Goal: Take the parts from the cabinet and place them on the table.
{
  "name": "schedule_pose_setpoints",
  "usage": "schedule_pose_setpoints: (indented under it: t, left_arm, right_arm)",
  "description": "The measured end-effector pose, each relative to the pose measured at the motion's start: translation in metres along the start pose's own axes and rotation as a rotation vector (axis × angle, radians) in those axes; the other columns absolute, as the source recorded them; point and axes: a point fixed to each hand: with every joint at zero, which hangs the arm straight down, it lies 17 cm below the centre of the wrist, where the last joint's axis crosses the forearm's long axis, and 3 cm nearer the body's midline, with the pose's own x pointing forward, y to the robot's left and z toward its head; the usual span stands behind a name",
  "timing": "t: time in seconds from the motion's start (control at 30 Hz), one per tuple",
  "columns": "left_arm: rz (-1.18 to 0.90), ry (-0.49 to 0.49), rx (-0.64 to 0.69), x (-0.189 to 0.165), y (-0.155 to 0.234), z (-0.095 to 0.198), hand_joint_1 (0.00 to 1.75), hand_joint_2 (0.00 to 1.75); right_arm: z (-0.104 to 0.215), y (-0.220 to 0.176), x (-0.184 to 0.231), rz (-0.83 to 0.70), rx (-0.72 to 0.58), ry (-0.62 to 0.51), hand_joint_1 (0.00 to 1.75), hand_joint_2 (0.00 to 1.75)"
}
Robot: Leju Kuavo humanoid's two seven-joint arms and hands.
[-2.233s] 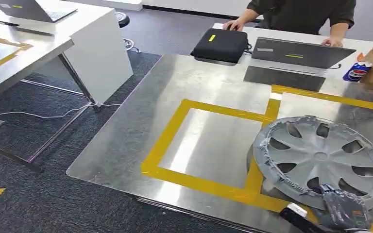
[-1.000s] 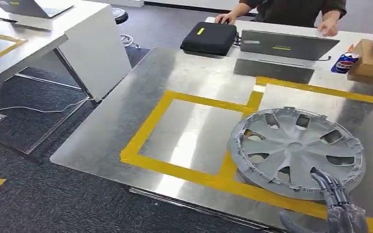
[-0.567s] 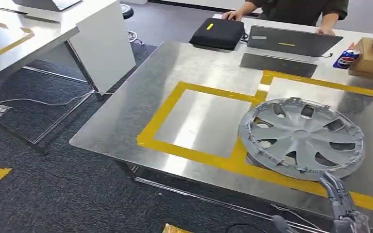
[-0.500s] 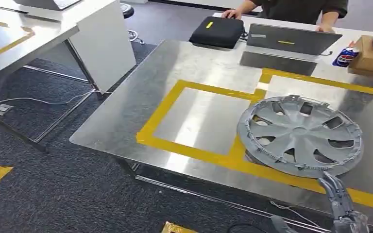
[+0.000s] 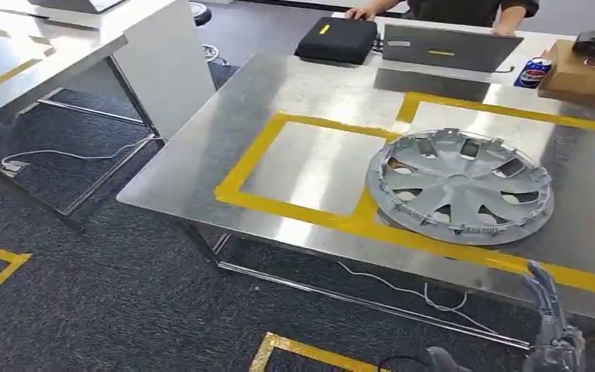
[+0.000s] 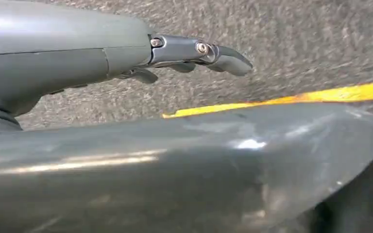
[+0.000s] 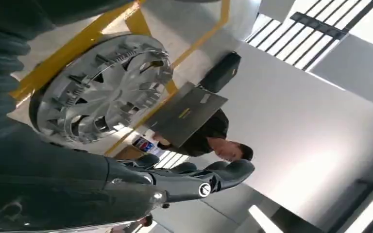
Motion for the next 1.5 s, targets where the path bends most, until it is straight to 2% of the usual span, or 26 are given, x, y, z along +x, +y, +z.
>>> schedule_pose_setpoints:
  t: [0.33,0.67,0.97,1.1,1.27,1.37,1.5]
  left_arm:
    - [-0.033,0.005,-0.035,0.003,-0.017,-0.001,0.0,0.0]
    - [0.023,-0.033,-0.044,0.012,-0.039,0.001,0.0,0.0]
    - [0.068,-0.01,-0.015,0.012,-0.037,-0.001,0.0,0.0]
    - [0.071,-0.025,-0.014,0.024,-0.038,-0.004,0.0,0.0]
    - [0.088,-0.002,-0.002,0.011,-0.037,-0.001,0.0,0.0]
    - [0.101,-0.004,0.014,0.014,-0.034,-0.003,0.0,0.0]
    - [0.125,0.008,0.034,0.013,-0.032,-0.003,0.0,0.0]
  right_arm:
    - [-0.002,-0.009,-0.013,0.048,-0.045,0.028,0.0,0.0]
    - [0.021,-0.008,-0.006,0.073,-0.022,0.071,0.0,0.0]
    - [0.028,-0.008,-0.018,0.014,-0.033,0.153,0.0,0.0]
    - [0.031,-0.007,-0.02,0.009,-0.033,0.166,0.0,0.0]
    - [0.037,-0.005,-0.028,-0.015,-0.032,0.209,0.0,0.0]
    - [0.049,0.008,-0.049,-0.065,-0.009,0.272,0.0,0.0]
    - [0.057,0.023,-0.06,-0.1,0.011,0.264,0.0,0.0]
